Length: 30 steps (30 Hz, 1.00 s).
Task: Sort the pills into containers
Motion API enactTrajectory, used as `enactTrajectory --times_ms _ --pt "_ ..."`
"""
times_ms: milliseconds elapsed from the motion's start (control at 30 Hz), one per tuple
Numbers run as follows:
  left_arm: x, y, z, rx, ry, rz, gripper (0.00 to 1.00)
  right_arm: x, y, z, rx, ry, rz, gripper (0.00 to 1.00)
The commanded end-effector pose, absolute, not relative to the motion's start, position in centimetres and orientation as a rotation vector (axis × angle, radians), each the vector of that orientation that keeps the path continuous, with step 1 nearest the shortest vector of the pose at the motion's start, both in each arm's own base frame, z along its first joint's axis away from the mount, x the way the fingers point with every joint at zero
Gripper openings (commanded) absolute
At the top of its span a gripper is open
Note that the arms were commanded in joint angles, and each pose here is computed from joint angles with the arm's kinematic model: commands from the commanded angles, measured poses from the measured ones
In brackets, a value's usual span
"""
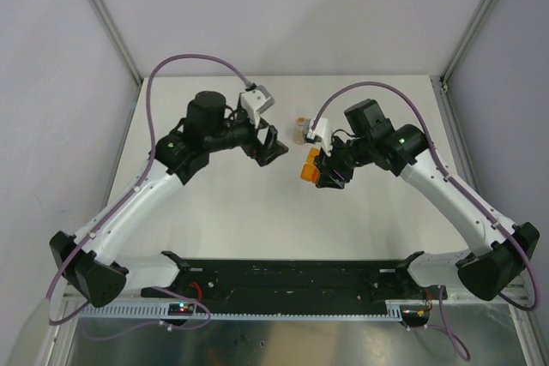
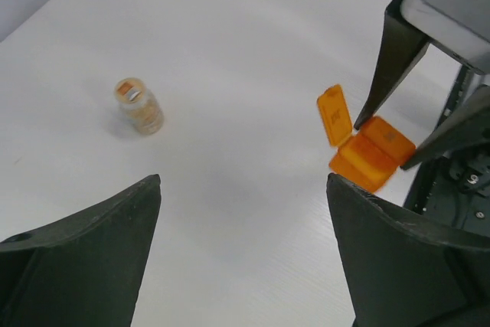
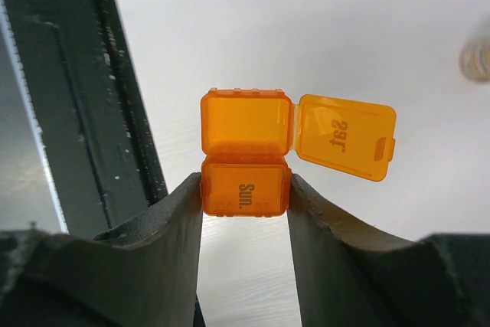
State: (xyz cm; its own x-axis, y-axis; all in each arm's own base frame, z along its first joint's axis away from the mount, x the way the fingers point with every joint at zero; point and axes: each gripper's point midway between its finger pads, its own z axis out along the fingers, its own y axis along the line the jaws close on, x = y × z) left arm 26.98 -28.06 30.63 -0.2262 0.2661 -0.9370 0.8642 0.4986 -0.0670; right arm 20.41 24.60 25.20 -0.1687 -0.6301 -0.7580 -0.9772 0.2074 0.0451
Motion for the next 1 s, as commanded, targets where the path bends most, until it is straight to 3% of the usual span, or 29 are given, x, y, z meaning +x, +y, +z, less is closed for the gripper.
enactTrajectory --times_ms 0,267,567,800,967 --pt "28.1 -24.8 33.3 0.88 1.67 -0.663 0.95 23.7 23.4 24.0 -1.339 1.933 0.642 0.0" --pt "27.7 -20.1 33.9 0.804 1.64 -0.508 1.0 28.3 20.8 15.9 -1.171 2.14 0.474 0.0" --pt "27.3 -19.1 33.4 0.791 1.656 -0.481 1.0 29.8 18.7 6.2 -1.154 2.323 0.328 0.02" --pt "27.3 -19.2 33.0 0.8 1.663 -0.488 1.0 29.3 17.9 3.2 -1.182 2.403 0.309 0.12" --pt "27.2 -19.2 32.9 0.804 1.663 -0.489 1.0 28.6 17.5 2.1 -1.196 2.448 0.313 0.26"
